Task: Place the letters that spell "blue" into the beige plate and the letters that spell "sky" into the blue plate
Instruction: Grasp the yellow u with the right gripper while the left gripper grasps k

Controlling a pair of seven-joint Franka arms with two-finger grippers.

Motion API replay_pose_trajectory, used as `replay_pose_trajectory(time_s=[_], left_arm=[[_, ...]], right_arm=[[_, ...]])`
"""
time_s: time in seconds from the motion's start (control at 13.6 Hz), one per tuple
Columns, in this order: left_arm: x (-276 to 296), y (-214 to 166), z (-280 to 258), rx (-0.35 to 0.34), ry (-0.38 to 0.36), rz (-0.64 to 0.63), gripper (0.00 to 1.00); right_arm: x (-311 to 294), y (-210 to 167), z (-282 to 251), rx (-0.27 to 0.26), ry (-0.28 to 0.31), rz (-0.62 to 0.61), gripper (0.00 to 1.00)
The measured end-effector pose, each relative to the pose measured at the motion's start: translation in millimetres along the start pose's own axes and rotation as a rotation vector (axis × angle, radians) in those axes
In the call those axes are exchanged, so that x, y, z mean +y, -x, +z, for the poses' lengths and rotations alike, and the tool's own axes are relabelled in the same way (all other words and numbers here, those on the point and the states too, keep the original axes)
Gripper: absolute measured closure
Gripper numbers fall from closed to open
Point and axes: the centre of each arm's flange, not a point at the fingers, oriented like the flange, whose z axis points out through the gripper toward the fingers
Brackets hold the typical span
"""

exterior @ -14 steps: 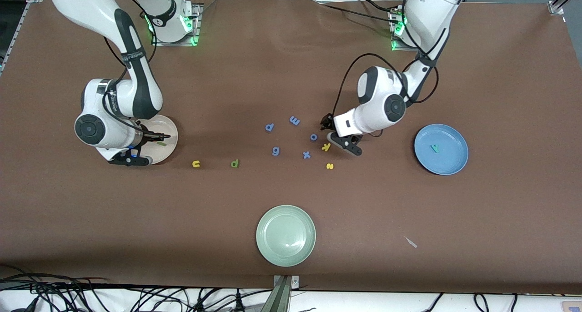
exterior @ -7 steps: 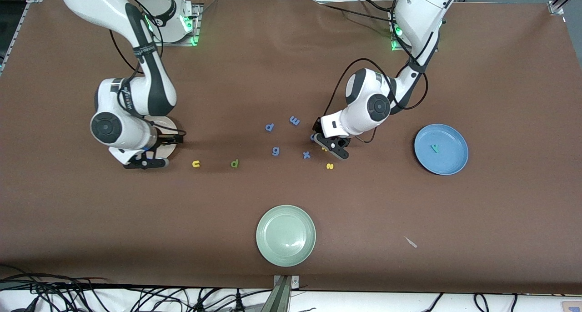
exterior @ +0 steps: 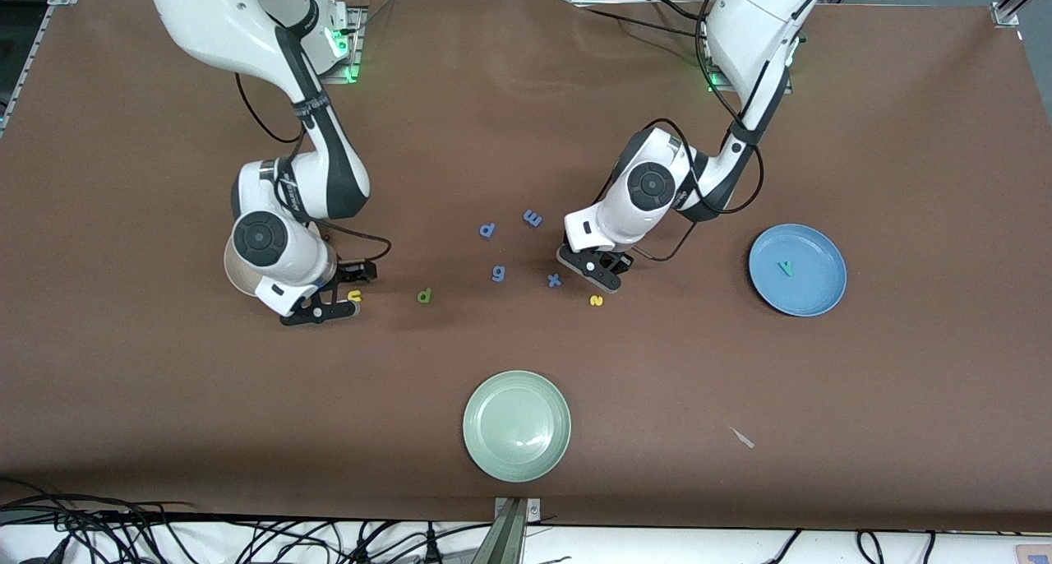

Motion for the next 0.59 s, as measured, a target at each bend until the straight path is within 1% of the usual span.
replay_pose_trajectory(time_s=[0.22, 0.29, 0.37, 0.44, 0.51, 0.59], left_arm=[[-2.8, 0.9, 8.5, -0.004, -0.001, -0.004, 0.35], [-3.3, 0.7, 8.8, -0.004, -0.002, -0.005, 0.39], [-4.3, 0.6, 8.8, -0.004, -0.003, -0.006, 0.50], [-4.4, 0.7, 9.1, -0.004, -0.003, -0.006, 0.50], [-4.5, 0.7, 9.1, -0.004, -0.003, -0.006, 0.56], [-2.5, -0.3, 8.1, -0.002, -0.001, -0.003, 0.65]], right_arm=[[-0.7, -6.2, 17.8, 0.012, 0.011, -0.002, 0.00], [-0.8, -7.1, 21.3, 0.017, 0.013, -0.002, 0.00], [-0.8, -7.5, 23.2, 0.020, 0.014, -0.003, 0.00], [-0.9, -7.8, 23.8, 0.022, 0.014, -0.003, 0.00], [-1.2, -7.9, 24.5, 0.022, 0.014, -0.003, 0.00], [-2.8, -7.8, 25.8, 0.022, 0.013, -0.006, 0.00]])
